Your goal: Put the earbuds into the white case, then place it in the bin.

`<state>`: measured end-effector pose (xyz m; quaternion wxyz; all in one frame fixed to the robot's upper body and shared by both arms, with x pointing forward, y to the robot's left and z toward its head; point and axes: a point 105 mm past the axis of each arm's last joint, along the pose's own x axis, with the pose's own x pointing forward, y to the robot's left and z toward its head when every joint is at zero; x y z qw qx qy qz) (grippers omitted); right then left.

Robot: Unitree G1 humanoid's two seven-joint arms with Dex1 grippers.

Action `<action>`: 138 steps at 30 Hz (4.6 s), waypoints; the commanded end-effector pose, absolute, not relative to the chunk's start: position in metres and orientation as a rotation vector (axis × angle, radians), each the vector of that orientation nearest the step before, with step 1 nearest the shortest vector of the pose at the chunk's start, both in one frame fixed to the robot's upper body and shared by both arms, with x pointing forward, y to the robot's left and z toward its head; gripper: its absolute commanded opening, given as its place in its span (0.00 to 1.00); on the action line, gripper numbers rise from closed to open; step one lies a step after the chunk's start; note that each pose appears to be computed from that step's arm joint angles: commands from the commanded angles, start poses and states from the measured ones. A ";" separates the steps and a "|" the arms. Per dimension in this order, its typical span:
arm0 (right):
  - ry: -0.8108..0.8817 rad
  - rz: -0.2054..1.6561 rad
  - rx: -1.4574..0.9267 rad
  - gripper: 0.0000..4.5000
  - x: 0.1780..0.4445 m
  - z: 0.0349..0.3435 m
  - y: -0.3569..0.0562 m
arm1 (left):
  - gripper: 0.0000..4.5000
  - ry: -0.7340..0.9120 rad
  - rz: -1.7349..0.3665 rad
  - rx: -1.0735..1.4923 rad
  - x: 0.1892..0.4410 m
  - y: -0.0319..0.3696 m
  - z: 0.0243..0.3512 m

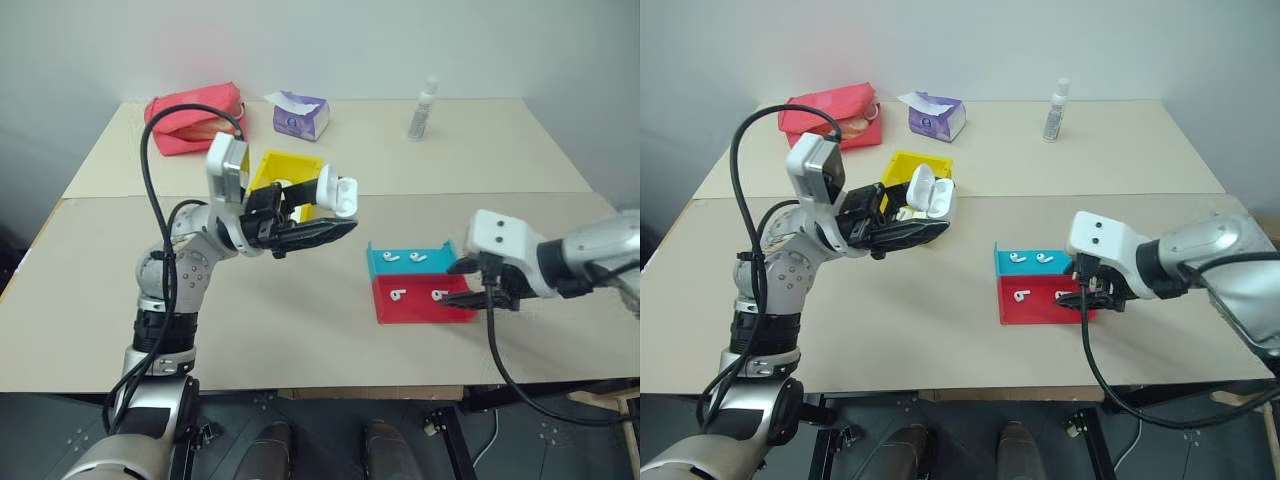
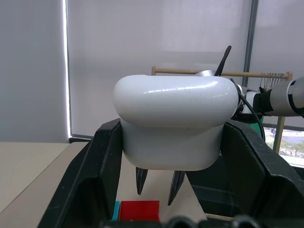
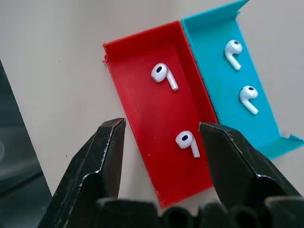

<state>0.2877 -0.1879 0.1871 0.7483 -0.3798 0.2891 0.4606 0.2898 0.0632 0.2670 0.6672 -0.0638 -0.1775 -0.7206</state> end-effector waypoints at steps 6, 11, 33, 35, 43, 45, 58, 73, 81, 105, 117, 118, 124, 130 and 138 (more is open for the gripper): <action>0.701 1.055 -1.013 0.69 0.305 0.161 -0.191 | 0.62 -0.448 -1.605 -0.136 0.285 0.060 0.272; 0.717 1.059 -1.094 0.69 0.321 0.150 -0.195 | 0.62 -0.441 -1.582 -0.144 0.280 0.062 0.270; 0.732 1.154 -1.184 0.51 0.341 0.132 -0.201 | 0.62 -0.421 -1.485 -0.126 0.266 0.072 0.268; 0.731 1.160 -1.181 0.37 0.341 0.131 -0.200 | 0.62 -0.419 -1.483 -0.126 0.265 0.072 0.268; 0.706 1.120 -1.130 0.14 0.340 0.136 -0.201 | 0.62 -0.415 -1.493 -0.128 0.267 0.070 0.268; 0.653 1.083 -1.069 0.14 0.339 0.152 -0.201 | 0.62 -0.414 -1.506 -0.129 0.268 0.069 0.268; -0.436 0.960 -0.140 0.14 0.277 0.326 -0.161 | 0.62 -0.439 -1.616 -0.106 0.277 0.063 0.280; -0.421 1.103 0.015 0.14 0.252 0.315 -0.082 | 0.62 -0.409 -1.725 -0.129 0.282 0.049 0.283; -0.370 1.111 -0.013 0.14 0.257 0.309 -0.081 | 0.62 -0.406 -1.734 -0.125 0.282 0.049 0.284; -0.279 1.191 -0.064 0.14 0.264 0.298 -0.077 | 0.62 -0.423 -1.725 -0.104 0.283 0.051 0.284; -0.247 1.212 -0.080 0.36 0.267 0.291 -0.082 | 0.62 -0.450 -1.705 -0.089 0.283 0.052 0.285; -0.245 1.218 -0.085 0.43 0.267 0.290 -0.083 | 0.62 -0.452 -1.701 -0.089 0.284 0.052 0.285; -0.260 1.215 -0.093 0.71 0.268 0.294 -0.085 | 0.62 -0.459 -1.684 -0.068 0.287 0.055 0.287; -0.311 1.112 -0.138 0.71 0.282 0.307 -0.101 | 0.62 -0.465 -1.675 -0.058 0.288 0.057 0.287; -0.207 1.047 -0.479 0.71 0.310 0.318 -0.152 | 0.62 -0.473 -1.646 -0.049 0.289 0.061 0.286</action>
